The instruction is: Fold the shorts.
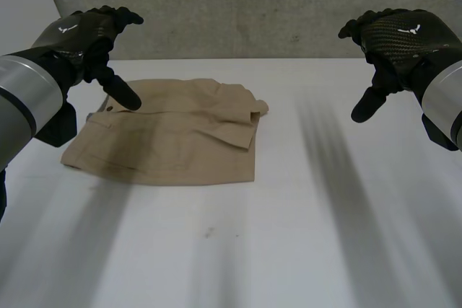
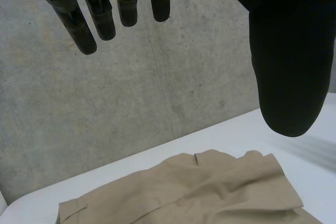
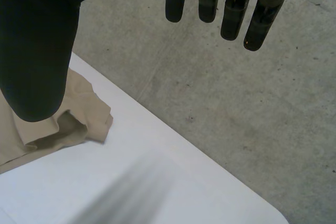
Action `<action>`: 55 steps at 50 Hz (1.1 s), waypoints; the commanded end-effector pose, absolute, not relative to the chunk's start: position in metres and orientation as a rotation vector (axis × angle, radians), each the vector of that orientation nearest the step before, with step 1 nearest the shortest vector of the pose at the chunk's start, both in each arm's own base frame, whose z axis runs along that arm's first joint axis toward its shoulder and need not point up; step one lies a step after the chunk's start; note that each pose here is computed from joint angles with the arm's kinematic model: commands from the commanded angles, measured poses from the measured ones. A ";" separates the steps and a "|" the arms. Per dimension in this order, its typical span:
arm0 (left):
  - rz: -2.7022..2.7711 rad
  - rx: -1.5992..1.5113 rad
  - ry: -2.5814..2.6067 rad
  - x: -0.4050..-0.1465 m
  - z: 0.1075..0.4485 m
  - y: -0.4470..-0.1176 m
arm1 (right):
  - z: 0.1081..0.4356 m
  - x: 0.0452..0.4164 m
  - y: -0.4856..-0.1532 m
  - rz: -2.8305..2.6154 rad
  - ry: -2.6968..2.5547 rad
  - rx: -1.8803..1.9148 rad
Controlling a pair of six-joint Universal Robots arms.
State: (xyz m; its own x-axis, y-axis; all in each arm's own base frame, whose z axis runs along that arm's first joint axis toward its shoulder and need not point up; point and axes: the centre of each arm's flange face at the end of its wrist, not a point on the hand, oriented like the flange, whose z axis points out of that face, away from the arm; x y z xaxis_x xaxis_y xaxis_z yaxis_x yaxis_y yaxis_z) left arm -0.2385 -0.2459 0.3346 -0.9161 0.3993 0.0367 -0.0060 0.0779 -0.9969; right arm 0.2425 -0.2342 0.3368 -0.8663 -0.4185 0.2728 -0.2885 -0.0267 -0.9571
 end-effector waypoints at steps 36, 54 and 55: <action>1.778 -1.010 -2.612 -0.143 0.182 -0.368 | 0.258 0.274 -0.252 -1.811 2.197 -1.008; 1.825 -1.057 -2.614 -0.121 0.152 -0.402 | 0.251 0.274 -0.254 -1.816 2.209 -1.044; 1.832 -1.058 -2.610 -0.121 0.151 -0.403 | 0.251 0.274 -0.254 -1.819 2.209 -1.049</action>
